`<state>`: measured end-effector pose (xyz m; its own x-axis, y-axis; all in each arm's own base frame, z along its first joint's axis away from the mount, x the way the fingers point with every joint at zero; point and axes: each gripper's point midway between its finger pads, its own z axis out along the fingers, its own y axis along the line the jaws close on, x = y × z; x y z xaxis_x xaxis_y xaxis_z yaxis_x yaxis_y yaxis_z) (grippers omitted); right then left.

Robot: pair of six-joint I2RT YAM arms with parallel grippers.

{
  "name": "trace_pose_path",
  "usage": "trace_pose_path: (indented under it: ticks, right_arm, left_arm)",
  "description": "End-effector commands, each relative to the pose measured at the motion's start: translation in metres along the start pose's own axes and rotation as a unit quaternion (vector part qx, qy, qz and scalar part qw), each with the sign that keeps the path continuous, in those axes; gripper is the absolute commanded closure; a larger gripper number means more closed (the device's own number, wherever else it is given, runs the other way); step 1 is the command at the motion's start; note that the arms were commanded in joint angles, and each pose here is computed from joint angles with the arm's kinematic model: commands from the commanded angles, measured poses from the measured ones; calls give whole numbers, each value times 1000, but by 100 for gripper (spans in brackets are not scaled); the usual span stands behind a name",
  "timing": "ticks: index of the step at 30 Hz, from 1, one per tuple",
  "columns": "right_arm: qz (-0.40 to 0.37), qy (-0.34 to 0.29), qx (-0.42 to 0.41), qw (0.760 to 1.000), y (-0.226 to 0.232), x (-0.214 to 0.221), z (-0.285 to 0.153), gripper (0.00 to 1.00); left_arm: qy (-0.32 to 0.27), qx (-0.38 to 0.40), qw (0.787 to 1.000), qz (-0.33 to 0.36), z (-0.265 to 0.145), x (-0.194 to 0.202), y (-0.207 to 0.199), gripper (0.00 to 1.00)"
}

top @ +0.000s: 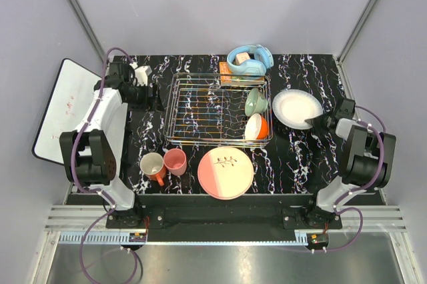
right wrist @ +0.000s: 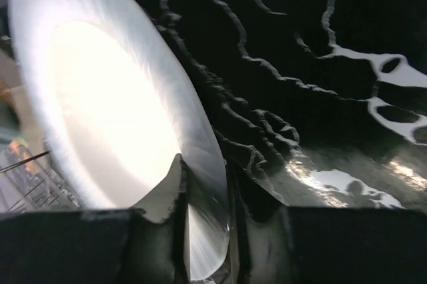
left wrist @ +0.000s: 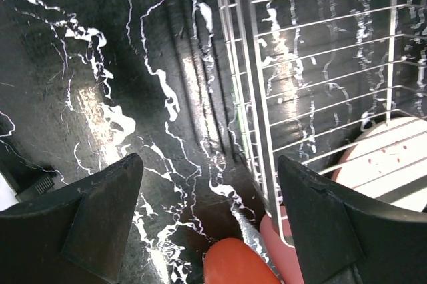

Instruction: Load the mixed dishes into the dish rack

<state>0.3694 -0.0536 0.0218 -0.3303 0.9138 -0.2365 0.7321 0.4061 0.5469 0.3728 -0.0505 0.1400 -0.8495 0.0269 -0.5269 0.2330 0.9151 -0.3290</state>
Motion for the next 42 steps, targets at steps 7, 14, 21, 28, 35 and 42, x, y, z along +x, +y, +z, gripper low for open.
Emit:
trace_pose_path:
  ticks: [7,14,21,28,35,42]
  right_arm:
    - [-12,5,82,997,-45,17,-17,100]
    - [-53,-92,38,994,-15,-16,-73,100]
    - [-71,-187,-21,980,45,-65,-131,100]
    - [-152,-280,-136,938,129,-103,-212,100]
    - [-195,-301,-221,907,189,-111,-269,100]
    - [-272,-306,-258,875,230,-101,-290,100]
  left_arm:
    - [-31,-11,999,24,-6,-24,4,15]
    - [-53,-5,998,35,-22,-37,-6,15]
    - [-55,28,998,26,-23,-43,-20,14]
    - [-15,22,999,36,10,-35,-19,12]
    - [15,20,998,66,44,-38,-32,12]
    - [11,0,995,97,59,-43,-32,36]
